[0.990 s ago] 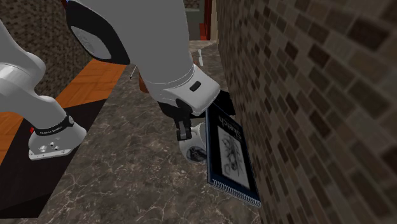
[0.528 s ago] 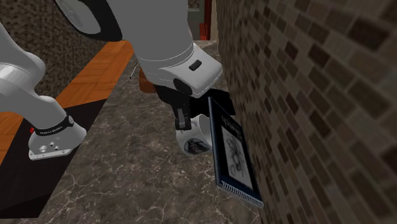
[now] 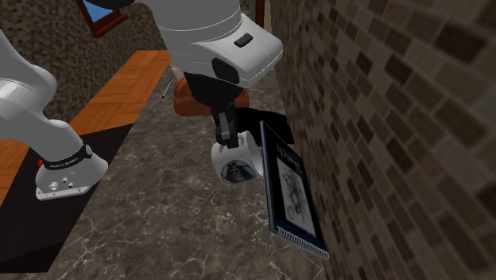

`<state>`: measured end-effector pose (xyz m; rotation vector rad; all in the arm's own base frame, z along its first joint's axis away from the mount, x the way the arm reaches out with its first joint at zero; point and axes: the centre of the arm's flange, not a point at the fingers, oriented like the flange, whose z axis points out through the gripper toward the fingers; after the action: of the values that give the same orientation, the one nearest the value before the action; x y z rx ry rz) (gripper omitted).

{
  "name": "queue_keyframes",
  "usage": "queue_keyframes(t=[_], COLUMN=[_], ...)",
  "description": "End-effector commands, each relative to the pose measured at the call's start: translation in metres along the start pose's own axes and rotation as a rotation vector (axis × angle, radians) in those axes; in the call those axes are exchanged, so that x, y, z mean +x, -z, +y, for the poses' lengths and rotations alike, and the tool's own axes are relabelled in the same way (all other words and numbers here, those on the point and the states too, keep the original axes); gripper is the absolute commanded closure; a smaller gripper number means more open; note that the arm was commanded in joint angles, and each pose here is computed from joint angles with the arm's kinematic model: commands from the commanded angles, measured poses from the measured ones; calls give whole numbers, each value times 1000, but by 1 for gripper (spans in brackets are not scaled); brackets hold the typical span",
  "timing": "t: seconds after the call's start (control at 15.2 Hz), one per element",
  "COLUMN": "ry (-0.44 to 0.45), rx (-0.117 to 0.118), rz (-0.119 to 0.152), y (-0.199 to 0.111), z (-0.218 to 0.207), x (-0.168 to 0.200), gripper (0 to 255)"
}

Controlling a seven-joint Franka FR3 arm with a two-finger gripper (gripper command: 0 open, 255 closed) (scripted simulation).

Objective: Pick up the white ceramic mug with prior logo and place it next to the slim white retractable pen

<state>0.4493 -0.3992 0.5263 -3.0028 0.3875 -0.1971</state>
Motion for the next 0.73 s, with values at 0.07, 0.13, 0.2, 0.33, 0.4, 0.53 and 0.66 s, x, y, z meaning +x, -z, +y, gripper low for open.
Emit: queue_keyframes(t=[0.07, 0.13, 0.2, 0.33, 0.4, 0.53, 0.66], ry=[0, 0, 0, 0, 0, 0, 0], rx=[0, 0, 0, 0, 0, 0, 0], rz=[1, 1, 1, 1, 1, 1, 1], y=[16, 21, 26, 37, 42, 52, 63], z=[-2, -2, -3, -4, -5, -6, -8], x=[1, 2, 3, 4, 4, 6, 7], gripper=[255, 255, 255, 255, 255, 255, 255])
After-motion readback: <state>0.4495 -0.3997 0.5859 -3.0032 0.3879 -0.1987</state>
